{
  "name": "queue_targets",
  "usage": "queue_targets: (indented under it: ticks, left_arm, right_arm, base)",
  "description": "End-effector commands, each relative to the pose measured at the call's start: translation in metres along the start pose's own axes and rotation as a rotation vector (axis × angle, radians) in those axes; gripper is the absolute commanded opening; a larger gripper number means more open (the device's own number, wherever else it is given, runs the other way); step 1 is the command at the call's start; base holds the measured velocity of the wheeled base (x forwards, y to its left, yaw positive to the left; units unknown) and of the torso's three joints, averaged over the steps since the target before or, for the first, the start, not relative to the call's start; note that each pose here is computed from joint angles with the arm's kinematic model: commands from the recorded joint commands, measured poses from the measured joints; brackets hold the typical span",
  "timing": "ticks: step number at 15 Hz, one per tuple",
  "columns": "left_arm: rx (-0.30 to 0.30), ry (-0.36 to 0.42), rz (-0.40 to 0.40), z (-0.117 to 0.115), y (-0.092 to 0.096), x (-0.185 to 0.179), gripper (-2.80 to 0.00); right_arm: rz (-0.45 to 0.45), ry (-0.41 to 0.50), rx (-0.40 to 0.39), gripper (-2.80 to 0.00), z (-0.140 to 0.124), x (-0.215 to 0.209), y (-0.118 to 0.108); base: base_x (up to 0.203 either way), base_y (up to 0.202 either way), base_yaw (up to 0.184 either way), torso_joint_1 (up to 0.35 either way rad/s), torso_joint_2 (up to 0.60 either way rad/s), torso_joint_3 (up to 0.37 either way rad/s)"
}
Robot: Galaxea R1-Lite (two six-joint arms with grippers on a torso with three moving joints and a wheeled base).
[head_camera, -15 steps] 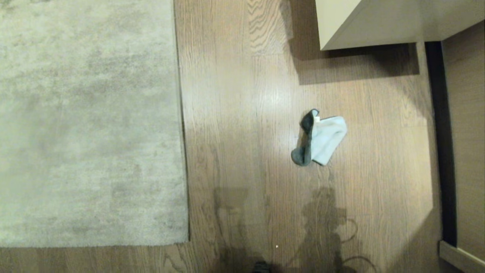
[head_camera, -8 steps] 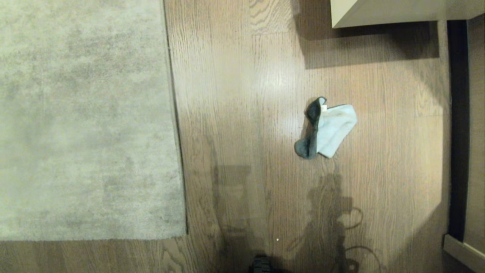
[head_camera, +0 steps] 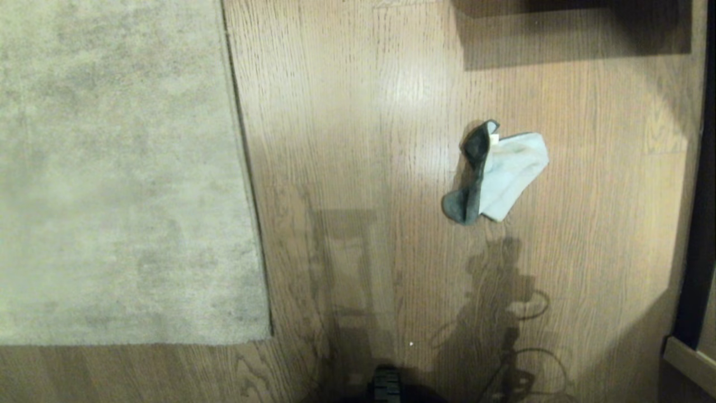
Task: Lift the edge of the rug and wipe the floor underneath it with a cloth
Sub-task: Pick up the rag
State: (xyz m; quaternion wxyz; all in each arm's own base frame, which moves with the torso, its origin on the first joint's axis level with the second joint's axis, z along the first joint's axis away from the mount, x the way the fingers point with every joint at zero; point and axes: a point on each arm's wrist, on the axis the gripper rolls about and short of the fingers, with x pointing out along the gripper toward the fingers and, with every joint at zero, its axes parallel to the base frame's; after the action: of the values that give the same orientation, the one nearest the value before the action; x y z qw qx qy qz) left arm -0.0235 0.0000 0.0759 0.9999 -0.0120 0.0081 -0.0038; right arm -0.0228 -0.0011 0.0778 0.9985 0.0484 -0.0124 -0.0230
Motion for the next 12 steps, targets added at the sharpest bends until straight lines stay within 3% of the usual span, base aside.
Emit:
queue_targets:
  ticks: [1, 5, 12]
  left_arm:
    - [-0.001, 0.001, 0.000, -0.0001, 0.0000, 0.0000, -2.80]
    - [-0.001, 0.001, 0.000, -0.0001, 0.0000, 0.0000, -2.80]
    - [0.001, -0.004, 0.002, -0.0002, 0.0000, 0.0002, -2.80]
  right_arm:
    - [0.000, 0.001, 0.000, -2.80, 0.0000, 0.0001, 0.0000]
    - [0.000, 0.001, 0.000, -2.80, 0.0000, 0.0001, 0.0000]
    - [0.000, 0.001, 0.000, -2.80, 0.0000, 0.0001, 0.0000]
  base:
    - [0.000, 0.000, 0.000, 0.002, 0.00, -0.195]
    - [0.000, 0.000, 0.000, -0.001, 0.00, -0.107]
    - [0.000, 0.000, 0.000, 0.000, 0.00, 0.000]
